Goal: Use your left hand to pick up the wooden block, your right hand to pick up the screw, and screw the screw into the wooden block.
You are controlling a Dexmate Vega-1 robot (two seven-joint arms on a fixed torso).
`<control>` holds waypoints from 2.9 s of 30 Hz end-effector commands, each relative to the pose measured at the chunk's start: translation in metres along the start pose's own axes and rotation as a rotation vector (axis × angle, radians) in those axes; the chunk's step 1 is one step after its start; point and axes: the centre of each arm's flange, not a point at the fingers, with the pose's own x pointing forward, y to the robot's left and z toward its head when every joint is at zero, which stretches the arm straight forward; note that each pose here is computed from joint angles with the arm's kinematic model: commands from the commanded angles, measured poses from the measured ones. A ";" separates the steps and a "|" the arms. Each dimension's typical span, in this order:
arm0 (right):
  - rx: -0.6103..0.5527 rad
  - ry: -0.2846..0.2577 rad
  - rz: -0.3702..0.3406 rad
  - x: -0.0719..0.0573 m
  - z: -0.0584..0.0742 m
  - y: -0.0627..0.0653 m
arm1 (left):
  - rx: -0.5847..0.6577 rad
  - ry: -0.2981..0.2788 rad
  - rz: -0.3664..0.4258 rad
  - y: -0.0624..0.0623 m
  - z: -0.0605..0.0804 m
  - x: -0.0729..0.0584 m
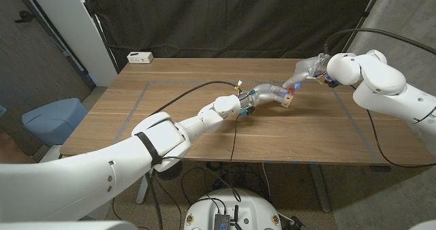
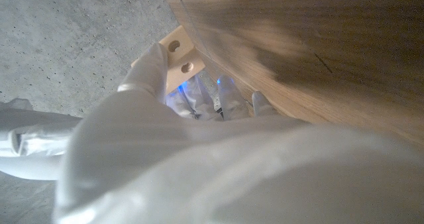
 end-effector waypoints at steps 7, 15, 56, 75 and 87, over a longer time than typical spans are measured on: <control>0.026 -0.051 0.041 -0.016 -0.002 -0.002 | 0.007 -0.028 -0.005 -0.004 0.001 -0.004; 0.018 -0.073 0.061 -0.020 0.000 -0.001 | 0.009 -0.039 -0.004 -0.007 0.002 -0.006; -0.093 -0.054 0.066 -0.021 0.013 -0.002 | 0.013 -0.040 -0.020 -0.012 0.003 -0.011; -0.092 -0.064 0.049 -0.022 0.015 0.001 | 0.010 -0.039 -0.022 -0.013 0.003 -0.012; -0.089 -0.068 0.031 -0.022 0.014 0.003 | 0.011 -0.036 -0.024 -0.014 0.003 -0.010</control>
